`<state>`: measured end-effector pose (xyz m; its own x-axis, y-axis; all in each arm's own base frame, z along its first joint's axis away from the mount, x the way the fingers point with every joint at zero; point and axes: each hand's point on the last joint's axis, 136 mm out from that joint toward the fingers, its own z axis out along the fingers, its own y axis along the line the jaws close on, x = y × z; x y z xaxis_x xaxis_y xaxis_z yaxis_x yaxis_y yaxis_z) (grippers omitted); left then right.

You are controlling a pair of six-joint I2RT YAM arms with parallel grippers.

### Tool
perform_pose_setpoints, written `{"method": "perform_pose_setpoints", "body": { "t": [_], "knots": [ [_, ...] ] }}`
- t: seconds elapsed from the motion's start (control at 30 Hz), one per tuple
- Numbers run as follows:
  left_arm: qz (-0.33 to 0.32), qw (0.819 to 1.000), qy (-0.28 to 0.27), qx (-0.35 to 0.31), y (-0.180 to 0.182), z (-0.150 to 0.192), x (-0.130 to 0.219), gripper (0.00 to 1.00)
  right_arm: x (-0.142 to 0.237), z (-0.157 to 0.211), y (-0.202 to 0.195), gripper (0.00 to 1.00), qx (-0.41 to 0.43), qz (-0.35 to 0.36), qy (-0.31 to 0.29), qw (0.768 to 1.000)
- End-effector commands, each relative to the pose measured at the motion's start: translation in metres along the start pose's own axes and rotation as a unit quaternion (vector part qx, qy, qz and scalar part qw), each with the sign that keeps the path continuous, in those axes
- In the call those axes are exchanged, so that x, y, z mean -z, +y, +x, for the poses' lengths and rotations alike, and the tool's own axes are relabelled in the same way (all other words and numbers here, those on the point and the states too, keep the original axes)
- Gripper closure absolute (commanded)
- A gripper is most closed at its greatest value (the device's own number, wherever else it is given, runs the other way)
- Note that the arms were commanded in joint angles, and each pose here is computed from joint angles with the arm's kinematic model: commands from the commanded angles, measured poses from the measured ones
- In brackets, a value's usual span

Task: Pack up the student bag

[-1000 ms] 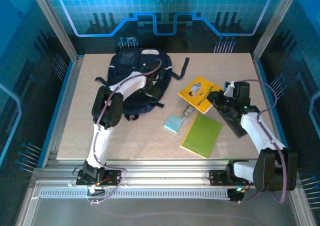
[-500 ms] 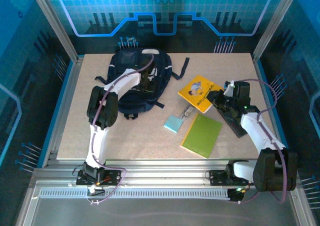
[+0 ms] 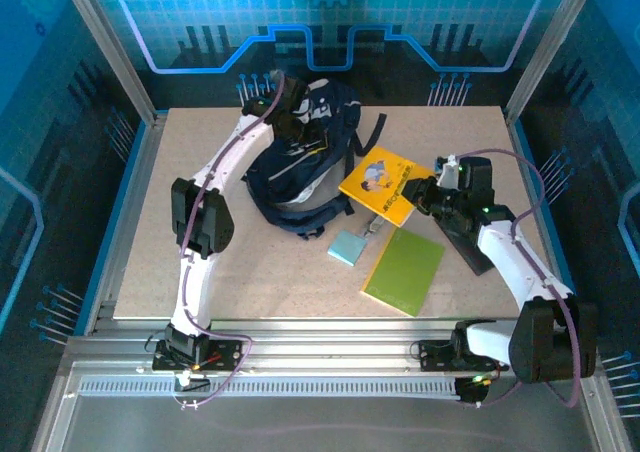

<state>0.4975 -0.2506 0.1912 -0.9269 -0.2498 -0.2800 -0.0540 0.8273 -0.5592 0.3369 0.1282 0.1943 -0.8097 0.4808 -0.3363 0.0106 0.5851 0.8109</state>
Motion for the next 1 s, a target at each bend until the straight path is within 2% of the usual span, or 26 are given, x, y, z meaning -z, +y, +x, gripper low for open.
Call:
{"method": "perform_pose_setpoints", "body": {
  "t": [0.0,0.27,0.37,0.47,0.53,0.7,0.97],
  "knots": [
    [0.114,0.993,-0.026,0.014,-0.064,-0.015,0.031,1.00,0.003,-0.002,0.040,1.00,0.025,-0.059,-0.009,0.998],
    [0.147,0.988,-0.033,0.017,-0.089,-0.014,0.058,1.00,-0.055,-0.024,0.058,1.00,0.039,-0.061,-0.051,0.996],
    [0.161,0.986,-0.034,0.029,-0.096,-0.014,0.068,1.00,-0.086,-0.028,0.084,1.00,0.076,-0.102,-0.066,0.990],
    [0.164,0.985,-0.038,0.042,-0.099,-0.015,0.072,1.00,-0.117,-0.017,0.104,1.00,0.126,-0.113,-0.078,0.983],
    [0.162,0.985,-0.039,0.049,-0.098,-0.016,0.072,1.00,-0.134,-0.011,0.106,1.00,0.152,-0.099,-0.111,0.977],
    [0.164,0.984,-0.038,0.064,-0.098,-0.018,0.068,1.00,-0.167,-0.022,0.105,1.00,0.141,-0.096,-0.208,0.963],
    [0.168,0.982,-0.044,0.076,-0.097,-0.017,0.070,1.00,-0.222,-0.065,0.077,1.00,0.055,-0.062,-0.324,0.942]
  ]
}}
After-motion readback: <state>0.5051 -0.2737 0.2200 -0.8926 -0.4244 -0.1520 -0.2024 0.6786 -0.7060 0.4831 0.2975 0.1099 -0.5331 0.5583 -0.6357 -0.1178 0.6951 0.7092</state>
